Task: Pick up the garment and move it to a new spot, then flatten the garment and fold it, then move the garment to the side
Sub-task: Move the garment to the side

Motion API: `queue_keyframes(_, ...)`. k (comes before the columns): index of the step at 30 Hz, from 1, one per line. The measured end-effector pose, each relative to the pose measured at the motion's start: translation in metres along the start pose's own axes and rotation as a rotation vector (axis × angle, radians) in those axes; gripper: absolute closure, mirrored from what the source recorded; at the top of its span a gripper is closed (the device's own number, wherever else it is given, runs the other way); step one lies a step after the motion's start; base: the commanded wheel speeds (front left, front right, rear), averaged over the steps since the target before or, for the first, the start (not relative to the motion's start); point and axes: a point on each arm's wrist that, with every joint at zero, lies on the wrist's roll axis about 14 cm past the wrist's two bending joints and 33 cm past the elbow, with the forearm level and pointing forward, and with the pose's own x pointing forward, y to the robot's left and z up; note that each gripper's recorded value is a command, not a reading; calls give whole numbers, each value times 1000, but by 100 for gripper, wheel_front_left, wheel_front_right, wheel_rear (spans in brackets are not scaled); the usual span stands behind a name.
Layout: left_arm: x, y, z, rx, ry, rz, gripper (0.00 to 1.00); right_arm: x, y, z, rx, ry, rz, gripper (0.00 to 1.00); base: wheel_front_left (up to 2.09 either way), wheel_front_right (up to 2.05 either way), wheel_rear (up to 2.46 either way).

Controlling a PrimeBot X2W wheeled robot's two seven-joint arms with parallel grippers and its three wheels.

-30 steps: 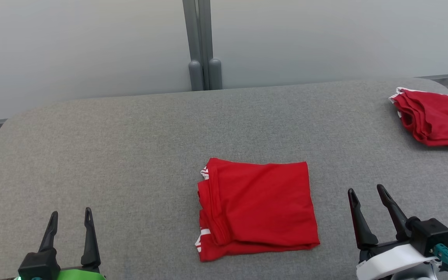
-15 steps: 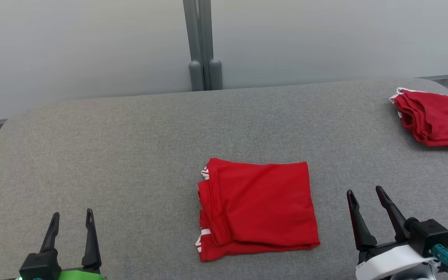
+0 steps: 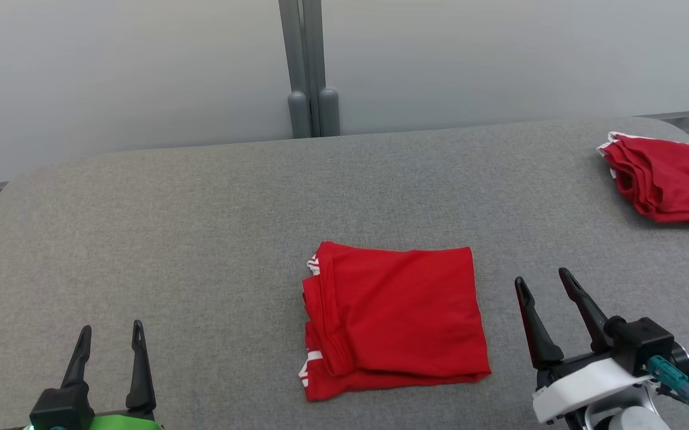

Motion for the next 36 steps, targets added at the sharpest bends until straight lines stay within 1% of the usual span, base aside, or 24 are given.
queue_keyframes(6, 1, -2, -3, -2, 9, -5, 0, 22, 12, 3, -21, -8, 60, 0, 0, 0, 0)
queue_keyframes(9, 2, -2, -3, -3, 10, -5, 0, 31, 12, -6, -31, 32, 70, 0, 0, 0, 0)
queue_keyframes(13, 1, -2, -6, -3, 18, -2, 0, 42, 10, -30, -35, 135, 68, 0, 0, 0, 0)
queue_keyframes(15, 0, 0, -7, -3, 24, 3, 0, 44, 10, -50, -32, 213, 69, 0, 0, 0, 0)
queue_keyframes(18, 2, 0, -10, -5, 31, 6, 0, 47, 13, -70, -22, 284, 75, 0, 0, 0, 0)
queue_keyframes(23, 8, 1, -13, -7, 41, 11, 0, 45, 16, -108, 6, 409, 79, 0, 0, 0, 0)
queue_keyframes(30, 15, 3, -18, -9, 56, 18, 0, 41, 21, -145, 41, 521, 79, 0, 0, 0, 0)
queue_keyframes(33, 16, 4, -20, -12, 62, 25, 0, 39, 29, -156, 51, 555, 95, 0, 0, 0, 0)
queue_keyframes(34, 16, 5, -20, -14, 64, 29, 0, 39, 31, -159, 61, 566, 96, 52, 0, 0, 0)
queue_keyframes(35, 16, 5, -21, -13, 66, 32, 0, 39, 33, -161, 63, 573, 100, 98, 0, 0, 0)
queue_keyframes(36, 16, 6, -22, -15, 68, 33, 0, 40, 34, -162, 69, 577, 103, 100, 0, 0, 0)
